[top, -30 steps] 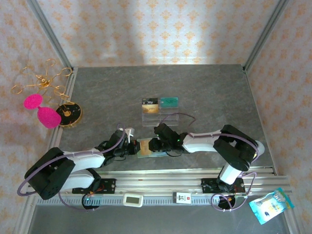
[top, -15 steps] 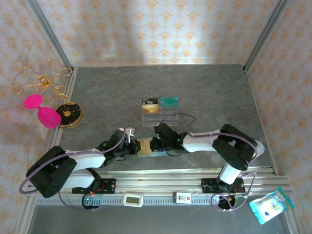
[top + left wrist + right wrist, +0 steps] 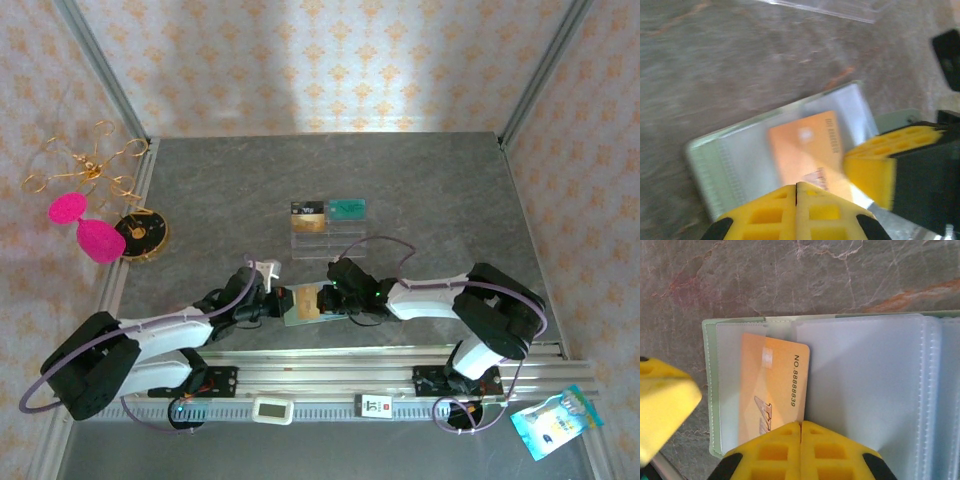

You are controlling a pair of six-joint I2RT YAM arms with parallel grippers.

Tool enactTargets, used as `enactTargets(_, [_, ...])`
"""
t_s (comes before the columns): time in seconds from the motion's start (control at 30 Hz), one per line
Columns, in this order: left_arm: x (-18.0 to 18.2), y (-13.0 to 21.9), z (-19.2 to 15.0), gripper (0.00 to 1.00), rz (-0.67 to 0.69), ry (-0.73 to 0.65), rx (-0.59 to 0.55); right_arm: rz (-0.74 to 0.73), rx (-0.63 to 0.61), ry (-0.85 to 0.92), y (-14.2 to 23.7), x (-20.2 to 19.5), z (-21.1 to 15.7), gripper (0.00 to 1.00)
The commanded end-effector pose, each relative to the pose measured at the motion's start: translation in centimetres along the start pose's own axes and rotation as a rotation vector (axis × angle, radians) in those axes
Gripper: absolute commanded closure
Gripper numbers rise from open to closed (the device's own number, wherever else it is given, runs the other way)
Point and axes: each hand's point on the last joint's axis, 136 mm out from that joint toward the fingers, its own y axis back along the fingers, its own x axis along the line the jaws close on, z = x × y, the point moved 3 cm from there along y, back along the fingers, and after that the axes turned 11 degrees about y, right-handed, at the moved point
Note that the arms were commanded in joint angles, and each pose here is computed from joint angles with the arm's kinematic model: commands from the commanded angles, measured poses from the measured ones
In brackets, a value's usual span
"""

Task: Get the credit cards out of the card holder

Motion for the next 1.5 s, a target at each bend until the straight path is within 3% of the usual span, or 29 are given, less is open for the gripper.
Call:
enactTargets(0.0, [-0.7, -0.8, 0.0, 1.00, 0.011, -0.032, 0.017, -0.004, 0.010, -0.002, -0.4, -0.2, -0.4, 1.00])
enactTargets(0.27, [2.2, -2.4, -1.5, 1.00, 0.110, -0.010, 0.074, 0.006, 0.011, -0.003, -0.4, -0.3, -0.6, 1.00])
enactTargets(0.37, [2.4, -2.6, -1.8, 1.00, 0.114, -0.012, 0.094, 0.018, 0.018, -0.004, -0.6, -0.3, -0.7, 0.88])
enactTargets(0.53, [2.8, -2.8, -2.4, 1.00, 0.123, -0.013, 0.127, 0.054, 0.011, -0.006, -0.9, 0.2, -0.3, 0.83])
enactTargets(0.97, [2.6, -2.9, -2.9, 1.00, 0.109, -0.023, 0.156, 0.118, 0.000, -0.004, -1.1, 0.5, -0.1, 0.87])
enactTargets(1.07, [2.6, -2.8, -2.8, 1.00, 0.113, -0.024, 0.153, 0.065, 0.020, 0.002, -1.4, -0.2, -0.2, 1.00])
enactTargets(1.27, [2.5, -2.4, -2.3, 1.00, 0.111, -0.016, 0.121, -0.012, -0.072, 0.015, 1.3, -1.7, 0.3, 1.00])
enactTargets(1.47, [1.1, -2.2, -1.3, 1.00, 0.074, -0.016, 0.095, -0.092, -0.087, 0.047, 3.5, -2.4, 0.6, 1.00])
